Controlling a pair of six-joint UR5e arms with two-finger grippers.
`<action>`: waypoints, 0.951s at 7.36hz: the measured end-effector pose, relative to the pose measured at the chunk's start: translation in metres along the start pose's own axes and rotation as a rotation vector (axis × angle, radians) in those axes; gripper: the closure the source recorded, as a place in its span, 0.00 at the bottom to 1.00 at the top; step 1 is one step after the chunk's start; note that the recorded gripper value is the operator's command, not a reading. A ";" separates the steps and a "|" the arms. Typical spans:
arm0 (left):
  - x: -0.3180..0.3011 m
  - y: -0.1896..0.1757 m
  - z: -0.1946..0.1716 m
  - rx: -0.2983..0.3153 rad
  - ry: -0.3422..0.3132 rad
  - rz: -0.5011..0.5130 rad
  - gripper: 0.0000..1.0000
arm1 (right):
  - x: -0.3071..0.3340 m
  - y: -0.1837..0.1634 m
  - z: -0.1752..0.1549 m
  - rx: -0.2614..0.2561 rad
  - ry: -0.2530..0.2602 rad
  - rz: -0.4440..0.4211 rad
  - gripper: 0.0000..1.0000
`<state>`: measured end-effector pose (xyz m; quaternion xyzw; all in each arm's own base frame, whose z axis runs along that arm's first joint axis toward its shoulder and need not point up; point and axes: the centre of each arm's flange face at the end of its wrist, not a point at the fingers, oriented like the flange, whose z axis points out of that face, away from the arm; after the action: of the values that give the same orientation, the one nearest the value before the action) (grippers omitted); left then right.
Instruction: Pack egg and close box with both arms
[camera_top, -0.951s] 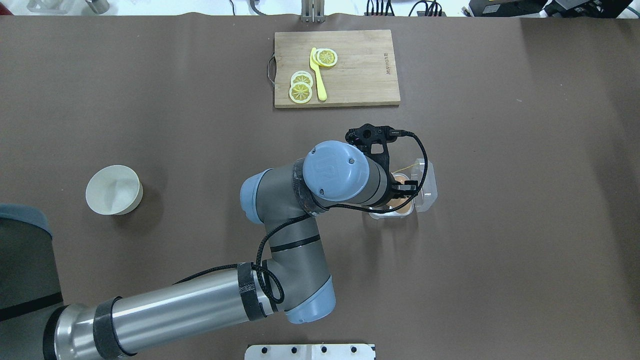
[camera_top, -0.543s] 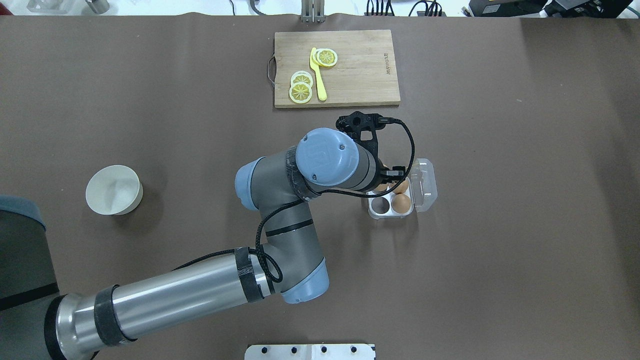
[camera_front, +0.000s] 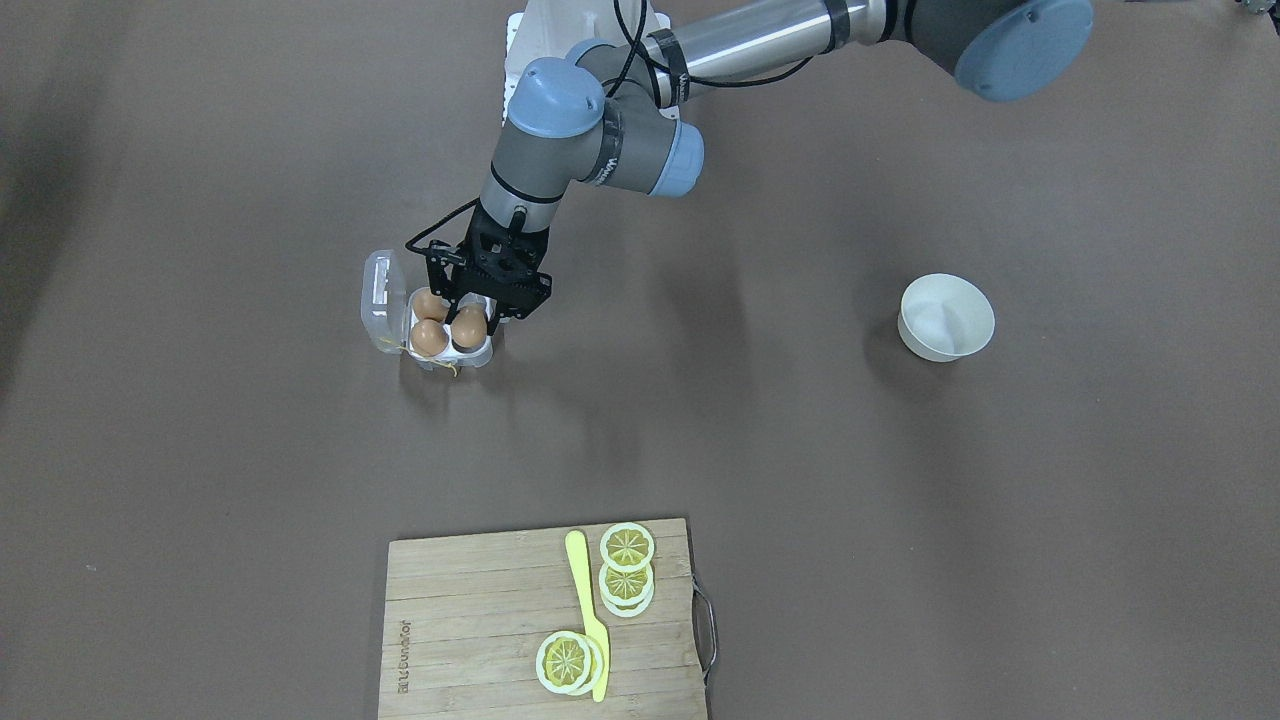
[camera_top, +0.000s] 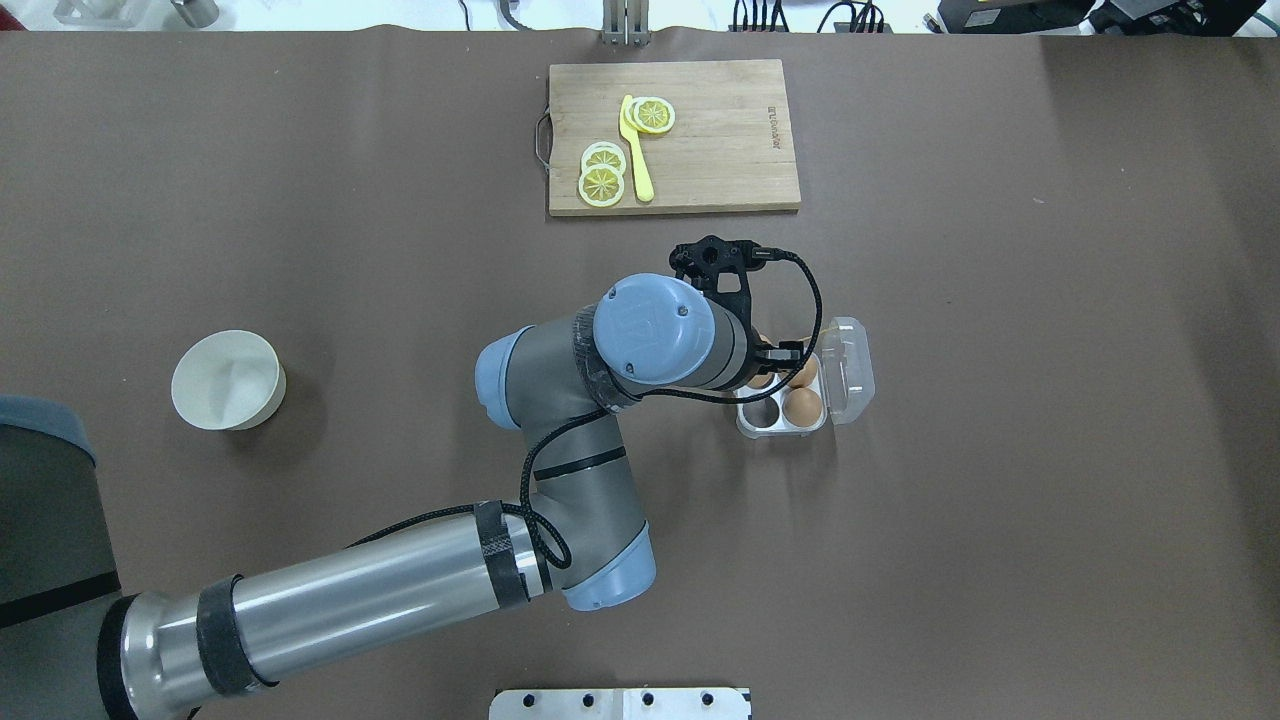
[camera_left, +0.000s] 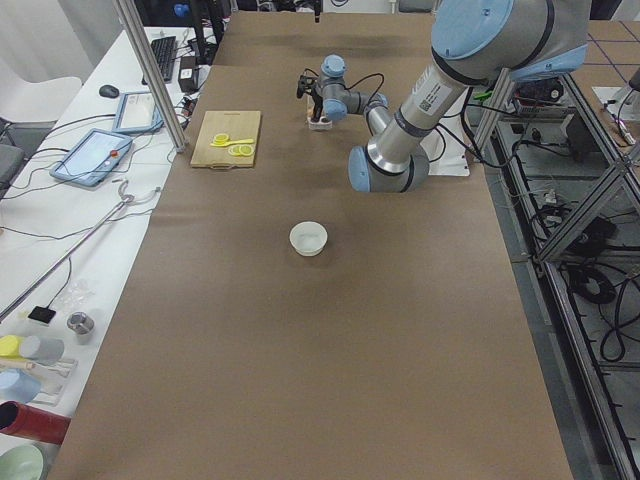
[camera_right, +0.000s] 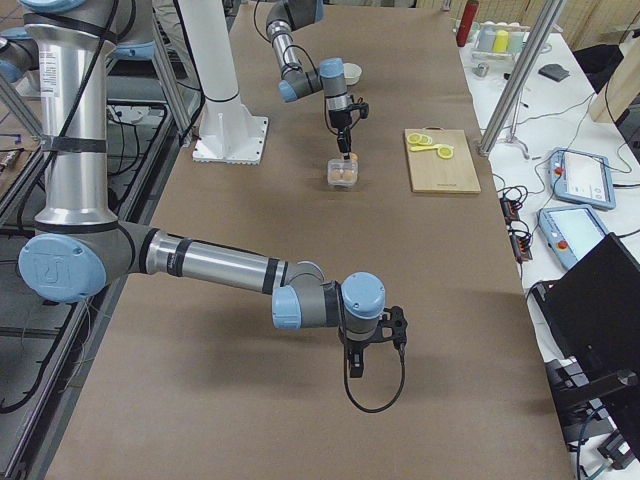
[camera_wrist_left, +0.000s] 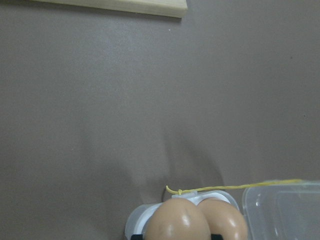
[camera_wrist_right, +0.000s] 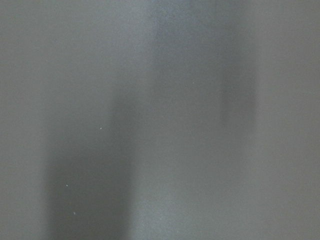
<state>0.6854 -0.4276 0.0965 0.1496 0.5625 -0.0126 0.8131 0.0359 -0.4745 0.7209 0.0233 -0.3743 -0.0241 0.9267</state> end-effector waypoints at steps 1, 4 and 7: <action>0.001 0.002 0.001 -0.003 0.001 0.001 0.41 | 0.000 0.000 0.000 0.000 0.000 0.000 0.00; 0.003 0.010 0.004 -0.013 0.001 0.004 0.29 | 0.000 -0.003 0.000 0.000 0.000 0.000 0.00; 0.008 0.012 -0.001 -0.013 0.012 0.007 0.14 | 0.002 -0.004 0.002 -0.003 0.000 0.002 0.00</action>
<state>0.6898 -0.4151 0.0920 0.1464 0.5669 -0.0050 0.8107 0.0357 -0.4784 0.7231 0.0214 -0.3742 -0.0237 0.9268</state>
